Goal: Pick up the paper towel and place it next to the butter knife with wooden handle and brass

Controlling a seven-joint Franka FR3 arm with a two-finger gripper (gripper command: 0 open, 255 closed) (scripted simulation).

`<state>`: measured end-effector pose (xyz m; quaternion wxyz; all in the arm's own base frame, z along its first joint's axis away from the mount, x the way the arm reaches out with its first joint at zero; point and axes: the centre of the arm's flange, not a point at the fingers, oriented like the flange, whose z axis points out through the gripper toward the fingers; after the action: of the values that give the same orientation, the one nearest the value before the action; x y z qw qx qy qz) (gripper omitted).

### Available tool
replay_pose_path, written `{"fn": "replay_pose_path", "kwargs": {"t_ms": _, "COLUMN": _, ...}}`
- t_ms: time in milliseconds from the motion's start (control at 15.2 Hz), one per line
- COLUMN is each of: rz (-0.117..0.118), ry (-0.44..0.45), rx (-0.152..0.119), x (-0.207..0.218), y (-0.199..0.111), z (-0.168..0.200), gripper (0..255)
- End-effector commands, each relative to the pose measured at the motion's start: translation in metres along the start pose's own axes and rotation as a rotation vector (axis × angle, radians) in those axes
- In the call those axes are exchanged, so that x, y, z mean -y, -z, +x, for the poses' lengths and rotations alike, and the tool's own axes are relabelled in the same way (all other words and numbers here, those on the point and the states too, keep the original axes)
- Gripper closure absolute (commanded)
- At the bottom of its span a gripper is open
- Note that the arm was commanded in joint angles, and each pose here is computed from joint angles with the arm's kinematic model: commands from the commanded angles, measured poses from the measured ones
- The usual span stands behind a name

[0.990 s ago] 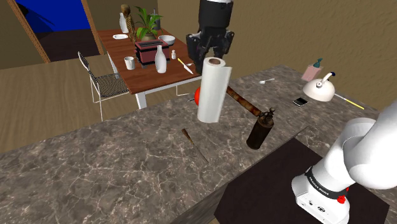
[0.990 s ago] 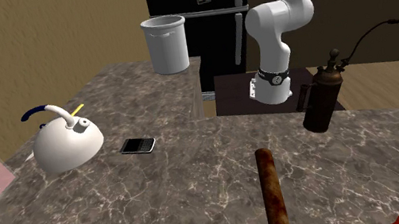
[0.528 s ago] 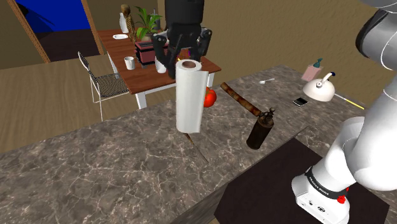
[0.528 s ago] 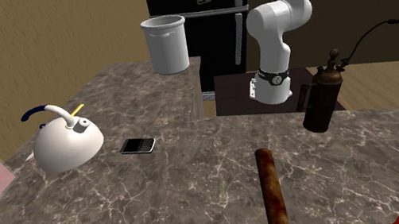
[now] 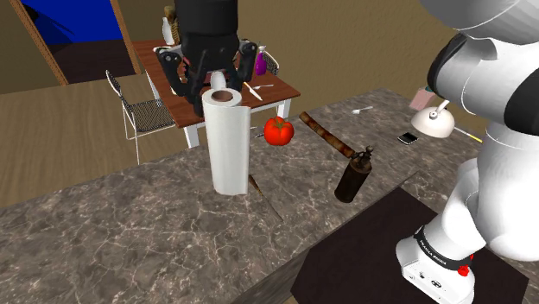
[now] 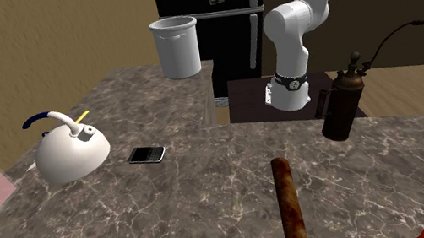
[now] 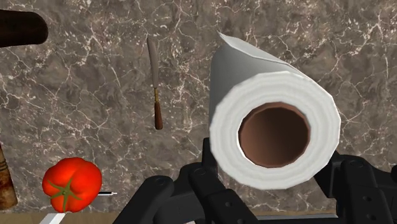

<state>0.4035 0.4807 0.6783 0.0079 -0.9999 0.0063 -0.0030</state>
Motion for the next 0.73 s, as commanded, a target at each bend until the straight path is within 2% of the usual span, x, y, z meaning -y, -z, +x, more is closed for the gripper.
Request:
{"fn": "replay_pose_path", "kwargs": {"t_ms": 0, "rz": 0.001, "ry": -0.001, "rx": -0.001, "x": 0.001, "y": -0.009, "z": -0.001, "gripper": 255}}
{"fn": "replay_pose_path", "kwargs": {"t_ms": 660, "rz": 0.001, "ry": -0.001, "rx": -0.001, "x": 0.001, "y": -0.062, "z": -0.002, "gripper": 255}}
